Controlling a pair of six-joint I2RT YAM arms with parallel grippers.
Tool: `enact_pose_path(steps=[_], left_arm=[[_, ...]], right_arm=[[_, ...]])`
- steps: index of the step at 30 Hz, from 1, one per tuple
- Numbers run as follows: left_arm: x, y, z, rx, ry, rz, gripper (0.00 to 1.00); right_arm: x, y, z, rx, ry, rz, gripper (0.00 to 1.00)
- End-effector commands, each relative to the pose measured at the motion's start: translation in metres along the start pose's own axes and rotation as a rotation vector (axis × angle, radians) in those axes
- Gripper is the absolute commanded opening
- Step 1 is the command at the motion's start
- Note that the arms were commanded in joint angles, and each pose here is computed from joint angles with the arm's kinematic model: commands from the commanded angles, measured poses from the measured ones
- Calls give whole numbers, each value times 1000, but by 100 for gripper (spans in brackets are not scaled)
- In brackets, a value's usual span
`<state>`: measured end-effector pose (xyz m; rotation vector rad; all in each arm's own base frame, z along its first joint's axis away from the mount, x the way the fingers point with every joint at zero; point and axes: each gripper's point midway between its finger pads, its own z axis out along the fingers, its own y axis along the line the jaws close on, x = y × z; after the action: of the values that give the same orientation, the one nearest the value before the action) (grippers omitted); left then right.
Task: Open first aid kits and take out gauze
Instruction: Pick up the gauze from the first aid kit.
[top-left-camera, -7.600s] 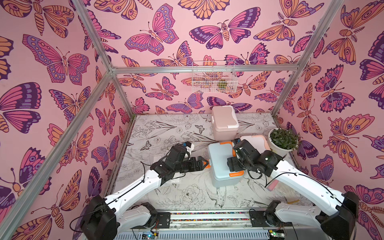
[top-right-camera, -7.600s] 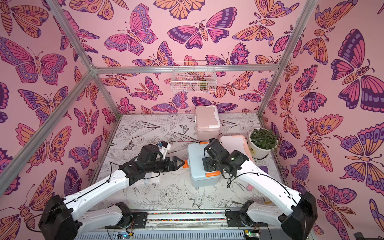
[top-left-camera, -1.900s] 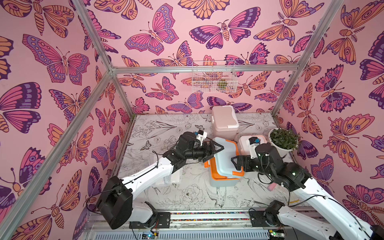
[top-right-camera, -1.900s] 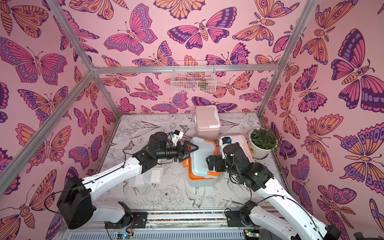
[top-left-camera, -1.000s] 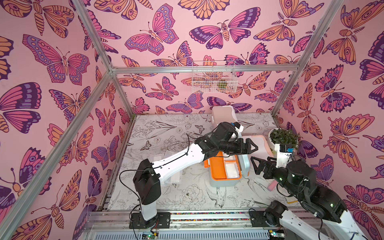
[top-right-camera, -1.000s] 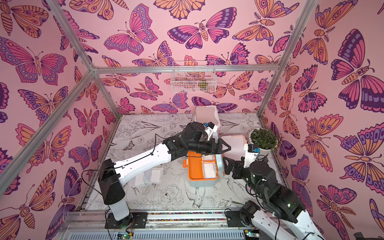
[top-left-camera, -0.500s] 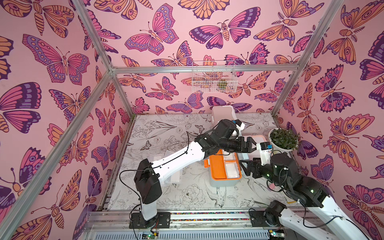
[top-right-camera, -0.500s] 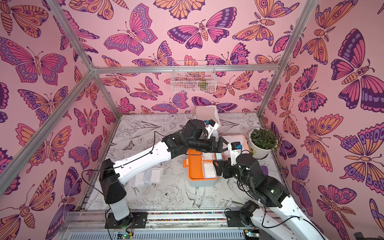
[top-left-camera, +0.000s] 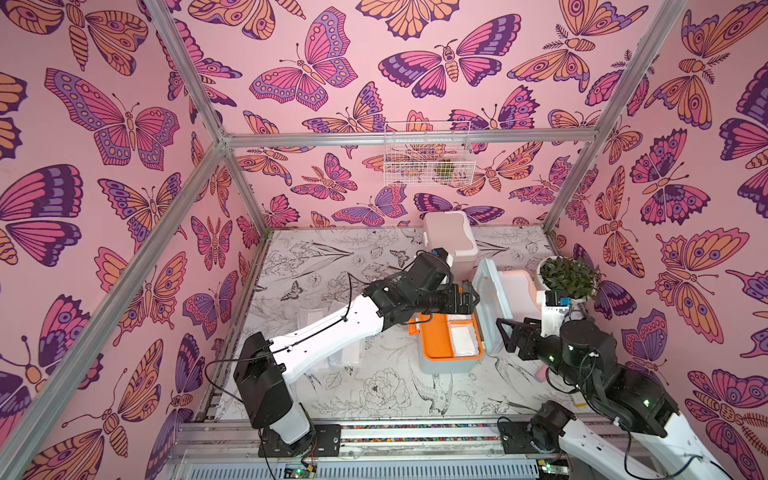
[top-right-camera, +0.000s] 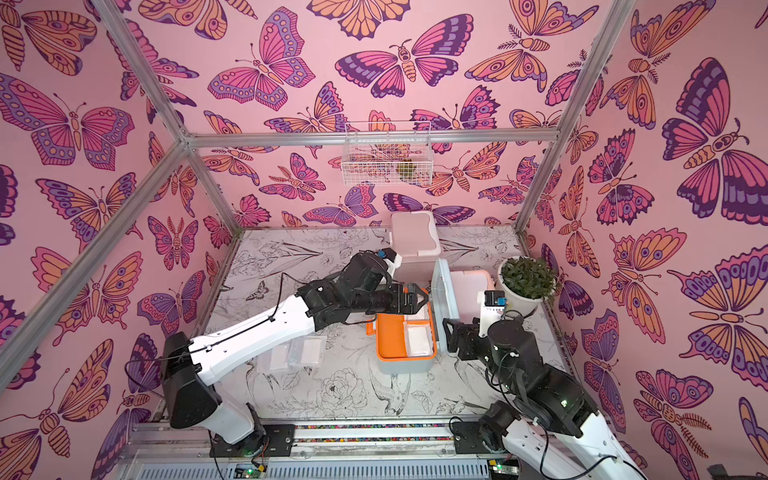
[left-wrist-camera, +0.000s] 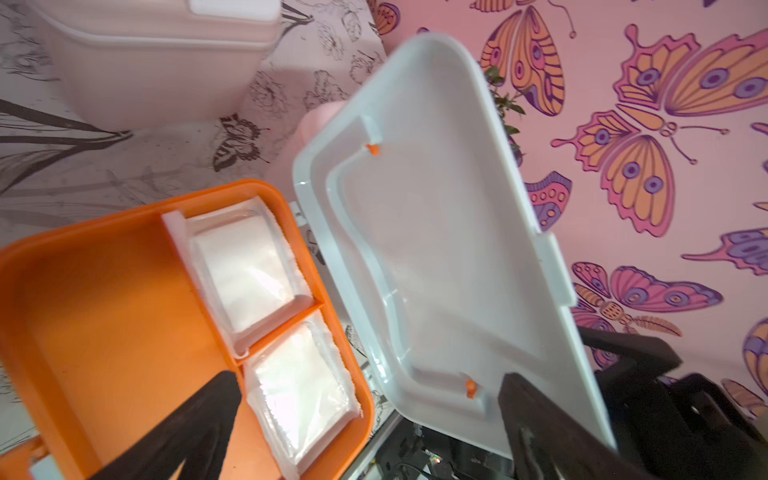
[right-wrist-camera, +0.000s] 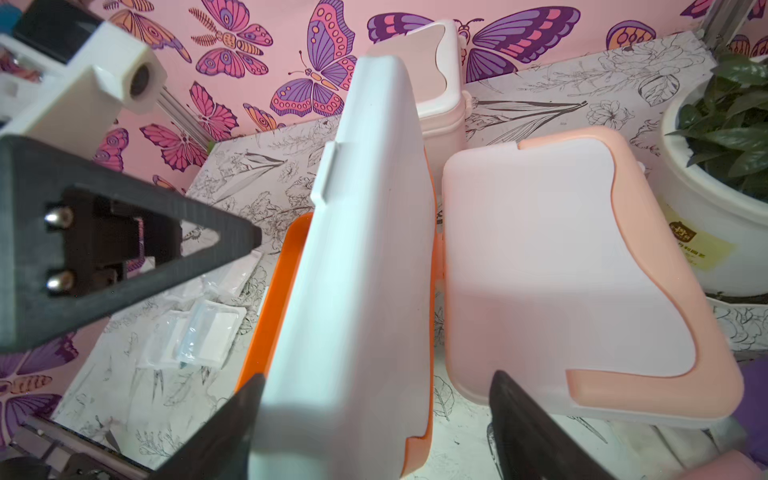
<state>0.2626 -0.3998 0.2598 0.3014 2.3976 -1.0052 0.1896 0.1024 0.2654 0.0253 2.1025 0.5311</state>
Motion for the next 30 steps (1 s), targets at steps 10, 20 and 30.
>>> enact_pose_path(steps=[10, 20, 30], left_arm=[[9, 57, 36, -292, 93, 105, 63], [12, 76, 63, -348, 145, 87, 40], [20, 86, 77, -360, 184, 72, 28]], right_arm=[[5, 4, 4, -20, 18, -8, 99], [7, -2, 2, 0, 13, -7, 99], [9, -3, 2, 4, 19, -8, 99]])
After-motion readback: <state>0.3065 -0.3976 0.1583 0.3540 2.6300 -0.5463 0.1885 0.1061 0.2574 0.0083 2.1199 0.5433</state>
